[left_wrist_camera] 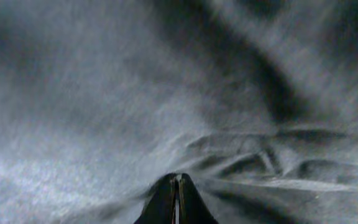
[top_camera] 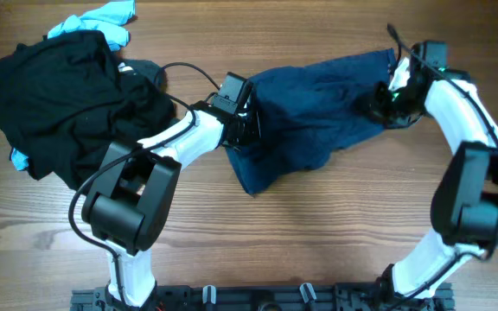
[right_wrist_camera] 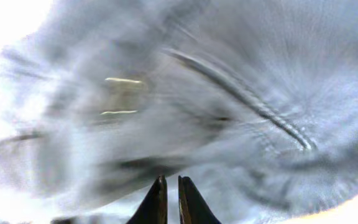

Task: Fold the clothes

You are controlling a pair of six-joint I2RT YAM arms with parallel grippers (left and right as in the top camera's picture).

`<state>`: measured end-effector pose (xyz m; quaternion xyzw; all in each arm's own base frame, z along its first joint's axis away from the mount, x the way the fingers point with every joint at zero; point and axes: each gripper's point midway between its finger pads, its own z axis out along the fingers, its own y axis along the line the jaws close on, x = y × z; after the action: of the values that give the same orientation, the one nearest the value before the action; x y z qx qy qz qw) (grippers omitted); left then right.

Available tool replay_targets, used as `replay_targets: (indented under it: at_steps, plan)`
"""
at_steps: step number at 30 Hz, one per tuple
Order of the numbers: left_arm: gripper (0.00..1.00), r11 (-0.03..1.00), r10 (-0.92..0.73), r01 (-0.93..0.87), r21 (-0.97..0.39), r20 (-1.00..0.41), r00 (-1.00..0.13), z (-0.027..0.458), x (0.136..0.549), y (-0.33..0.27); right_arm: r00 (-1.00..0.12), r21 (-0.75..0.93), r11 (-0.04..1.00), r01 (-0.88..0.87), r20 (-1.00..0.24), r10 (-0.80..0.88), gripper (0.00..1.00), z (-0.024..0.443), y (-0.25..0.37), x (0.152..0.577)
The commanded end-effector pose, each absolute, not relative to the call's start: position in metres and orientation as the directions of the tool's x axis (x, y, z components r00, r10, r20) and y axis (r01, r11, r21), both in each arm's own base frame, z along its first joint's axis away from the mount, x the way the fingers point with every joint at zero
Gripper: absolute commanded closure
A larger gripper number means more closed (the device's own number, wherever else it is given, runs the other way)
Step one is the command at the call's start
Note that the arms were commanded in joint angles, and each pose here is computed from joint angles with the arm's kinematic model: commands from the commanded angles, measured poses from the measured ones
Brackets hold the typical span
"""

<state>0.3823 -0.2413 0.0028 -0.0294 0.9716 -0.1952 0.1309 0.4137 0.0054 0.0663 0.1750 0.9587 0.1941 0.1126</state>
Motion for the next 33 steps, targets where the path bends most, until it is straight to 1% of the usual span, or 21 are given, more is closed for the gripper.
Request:
replay_targets:
  at_steps: [1,2,5,9,11,15,18,21,24,27,29,33]
  plan:
    - [0.96,0.929,-0.135,-0.026,-0.368,-0.274,-0.952,-0.005,0.397,-0.222,-0.883,0.426,0.891,0.156,-0.343,0.319,0.64,0.150,0.004,0.432]
    - [0.96,0.930,-0.150,-0.039,-0.367,-0.280,-0.948,-0.004,0.403,-0.212,-0.868,0.397,0.903,0.162,-0.378,0.323,0.52,0.164,-0.003,0.435]
    - [0.96,0.924,-0.219,-0.109,-0.366,-0.276,-0.936,-0.005,0.419,-0.175,-0.832,0.358,0.917,0.173,-0.446,0.331,0.31,0.182,-0.016,0.445]
    - [0.96,0.904,-0.234,-0.115,-0.412,-0.252,-0.939,-0.003,0.425,-0.153,-0.835,0.368,0.899,0.235,-0.397,0.381,0.20,0.164,-0.031,0.446]
    - [0.96,0.906,-0.215,-0.097,-0.412,-0.249,-0.944,-0.003,0.423,-0.152,-0.848,0.376,0.898,0.228,-0.377,0.373,0.20,0.159,-0.031,0.443]
    - [0.96,0.829,-0.160,-0.002,-0.560,-0.233,-0.959,0.020,0.421,-0.191,-0.856,0.369,0.903,0.221,-0.370,0.361,0.17,0.157,-0.031,0.440]
    - [0.96,0.805,-0.111,0.084,-0.587,-0.289,-0.951,0.045,0.425,-0.207,-0.864,0.358,0.909,0.212,-0.365,0.346,0.16,0.155,-0.031,0.437]
    - [0.96,0.791,-0.098,0.142,-0.594,-0.353,-0.930,0.076,0.428,-0.217,-0.867,0.322,0.915,0.245,-0.349,0.355,0.15,0.148,-0.039,0.432]
    - [0.96,0.766,-0.077,0.202,-0.611,-0.399,-0.914,0.110,0.418,-0.233,-0.869,0.321,0.909,0.268,-0.326,0.371,0.14,0.142,-0.046,0.427]
    - [0.96,0.749,-0.023,0.252,-0.612,-0.404,-0.914,0.114,0.403,-0.258,-0.872,0.320,0.908,0.270,-0.318,0.372,0.14,0.141,-0.046,0.425]
    - [0.96,0.735,0.035,0.293,-0.611,-0.398,-0.917,0.110,0.386,-0.282,-0.874,0.321,0.907,0.273,-0.311,0.373,0.14,0.140,-0.045,0.424]
    - [0.96,0.765,0.096,0.312,-0.564,-0.379,-0.920,0.091,0.360,-0.318,-0.875,0.324,0.906,0.274,-0.307,0.374,0.14,0.140,-0.044,0.423]
